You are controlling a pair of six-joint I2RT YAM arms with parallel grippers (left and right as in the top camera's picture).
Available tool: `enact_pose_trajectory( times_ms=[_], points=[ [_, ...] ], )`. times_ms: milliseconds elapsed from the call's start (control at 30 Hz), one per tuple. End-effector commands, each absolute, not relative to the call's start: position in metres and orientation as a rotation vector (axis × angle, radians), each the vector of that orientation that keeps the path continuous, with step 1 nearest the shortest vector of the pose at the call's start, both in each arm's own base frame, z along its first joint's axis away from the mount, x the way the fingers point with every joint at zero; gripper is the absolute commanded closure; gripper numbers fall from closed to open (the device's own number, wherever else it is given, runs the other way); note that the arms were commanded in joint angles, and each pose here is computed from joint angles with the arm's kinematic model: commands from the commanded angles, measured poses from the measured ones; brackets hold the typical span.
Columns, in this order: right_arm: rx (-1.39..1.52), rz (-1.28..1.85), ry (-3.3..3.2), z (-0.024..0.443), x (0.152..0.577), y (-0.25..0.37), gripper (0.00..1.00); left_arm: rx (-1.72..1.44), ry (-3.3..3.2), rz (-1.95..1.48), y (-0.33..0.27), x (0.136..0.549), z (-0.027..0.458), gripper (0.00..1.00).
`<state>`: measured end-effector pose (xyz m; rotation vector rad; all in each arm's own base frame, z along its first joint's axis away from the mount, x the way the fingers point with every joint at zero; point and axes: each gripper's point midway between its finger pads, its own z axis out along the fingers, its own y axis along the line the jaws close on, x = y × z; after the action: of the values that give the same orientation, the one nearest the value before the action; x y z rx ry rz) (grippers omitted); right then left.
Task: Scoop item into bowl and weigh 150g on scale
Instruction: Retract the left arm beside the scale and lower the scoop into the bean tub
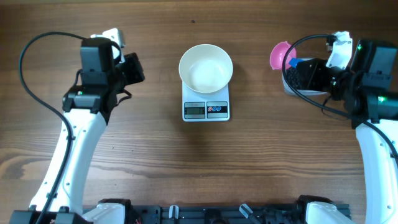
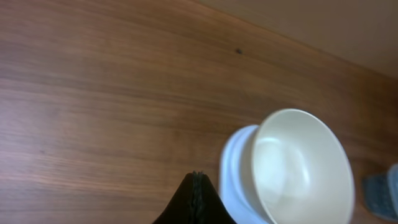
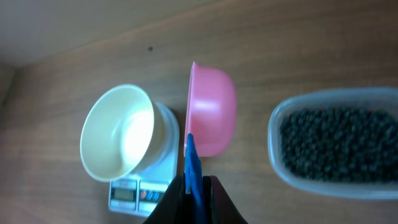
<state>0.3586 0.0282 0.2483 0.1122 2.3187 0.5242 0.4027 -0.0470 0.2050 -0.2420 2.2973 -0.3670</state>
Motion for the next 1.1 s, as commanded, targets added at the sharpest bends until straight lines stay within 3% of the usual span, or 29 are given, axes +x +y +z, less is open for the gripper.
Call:
enact_pose_trajectory(
  times_ms=[0,200,433,533,600,867,1067],
  points=[
    [0.131,0.433,2.264,0.263,0.366,0.016,0.96,-0.196,2.322,-0.299,-0.029,0.41,0.19,0.96],
    [0.239,0.457,2.248,0.265,0.369,0.012,0.96,-0.017,2.408,-0.189,-0.024,0.416,0.155,0.96],
    [0.434,0.386,2.233,0.262,0.371,-0.008,0.96,0.121,2.279,-0.309,-0.046,0.435,0.175,0.96],
    [0.386,0.325,2.25,0.259,0.37,-0.012,0.96,0.473,2.155,-0.633,-0.102,0.414,0.195,0.96],
    [0.348,0.306,2.275,0.256,0.366,-0.011,0.96,0.534,2.139,-0.677,-0.109,0.404,0.199,0.96],
    [-0.012,0.175,2.402,0.246,0.324,-0.004,0.96,0.796,2.263,-0.754,-0.147,0.333,0.183,0.96],
    [-0.059,0.242,2.436,0.242,0.313,0.007,0.96,0.893,2.339,-0.501,-0.156,0.331,0.163,0.96]
  ],
)
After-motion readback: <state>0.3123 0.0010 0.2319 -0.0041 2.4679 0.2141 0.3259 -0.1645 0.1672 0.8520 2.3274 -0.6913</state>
